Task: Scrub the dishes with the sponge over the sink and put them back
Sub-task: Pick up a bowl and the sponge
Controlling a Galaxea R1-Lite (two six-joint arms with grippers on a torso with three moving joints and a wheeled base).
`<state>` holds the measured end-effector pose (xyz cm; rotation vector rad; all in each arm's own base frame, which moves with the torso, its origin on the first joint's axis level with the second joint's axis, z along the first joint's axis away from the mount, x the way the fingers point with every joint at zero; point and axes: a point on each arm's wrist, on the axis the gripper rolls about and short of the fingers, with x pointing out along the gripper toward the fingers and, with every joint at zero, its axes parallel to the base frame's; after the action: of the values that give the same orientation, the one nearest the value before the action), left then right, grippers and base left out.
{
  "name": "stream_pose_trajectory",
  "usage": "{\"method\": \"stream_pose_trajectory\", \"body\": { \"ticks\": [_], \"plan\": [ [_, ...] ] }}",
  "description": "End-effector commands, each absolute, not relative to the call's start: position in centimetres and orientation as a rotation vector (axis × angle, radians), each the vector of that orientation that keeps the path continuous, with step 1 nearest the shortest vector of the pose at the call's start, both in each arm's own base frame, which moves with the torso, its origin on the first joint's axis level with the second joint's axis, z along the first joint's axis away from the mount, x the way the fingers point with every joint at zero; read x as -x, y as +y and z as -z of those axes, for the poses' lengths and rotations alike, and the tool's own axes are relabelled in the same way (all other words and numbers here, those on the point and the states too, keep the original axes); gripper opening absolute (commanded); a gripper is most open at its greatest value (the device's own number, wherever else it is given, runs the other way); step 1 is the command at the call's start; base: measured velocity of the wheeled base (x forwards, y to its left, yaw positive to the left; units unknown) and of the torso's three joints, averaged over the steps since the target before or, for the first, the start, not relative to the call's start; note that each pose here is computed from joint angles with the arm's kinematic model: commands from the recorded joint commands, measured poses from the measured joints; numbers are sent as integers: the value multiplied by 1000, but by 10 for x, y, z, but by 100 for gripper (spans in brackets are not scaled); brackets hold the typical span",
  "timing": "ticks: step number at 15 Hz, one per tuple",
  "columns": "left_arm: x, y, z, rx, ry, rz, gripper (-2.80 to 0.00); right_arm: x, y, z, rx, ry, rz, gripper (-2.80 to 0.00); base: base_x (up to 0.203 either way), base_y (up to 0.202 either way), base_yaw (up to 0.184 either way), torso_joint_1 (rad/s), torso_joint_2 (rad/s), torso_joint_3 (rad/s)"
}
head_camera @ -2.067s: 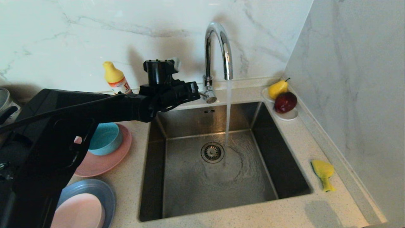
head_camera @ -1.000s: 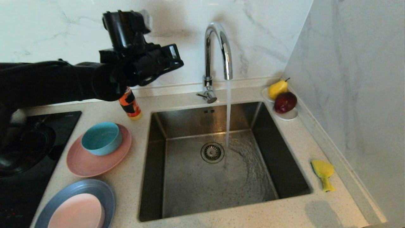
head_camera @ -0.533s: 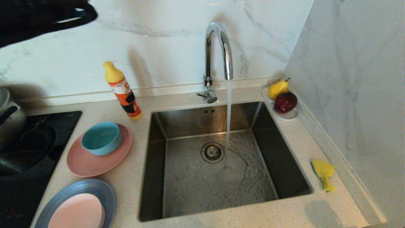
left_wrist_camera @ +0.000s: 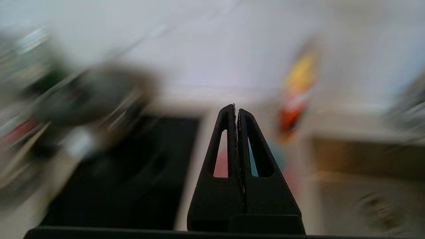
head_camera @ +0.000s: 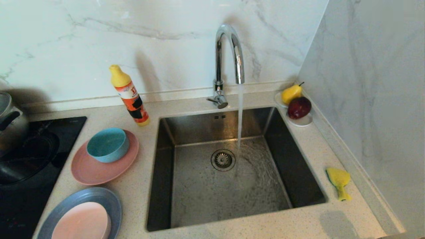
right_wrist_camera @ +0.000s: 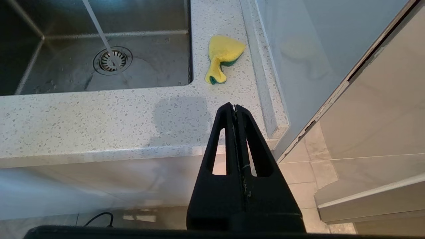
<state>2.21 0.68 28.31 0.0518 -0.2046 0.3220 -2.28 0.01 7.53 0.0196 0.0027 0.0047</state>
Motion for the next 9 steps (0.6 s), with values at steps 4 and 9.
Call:
{"method": "stream_pose_trajectory", "body": {
  "ticks": [4,9],
  "plan": [
    [35,6,-141,-118,-199,-285,-280,23,0,-75,-20,1,-6,-280,0,0,0,0,0,0],
    [22,-1,-73,-157,19,52,-280,23,0,-75,-20,3,-6,-280,0,0,0,0,0,0]
  ]
}}
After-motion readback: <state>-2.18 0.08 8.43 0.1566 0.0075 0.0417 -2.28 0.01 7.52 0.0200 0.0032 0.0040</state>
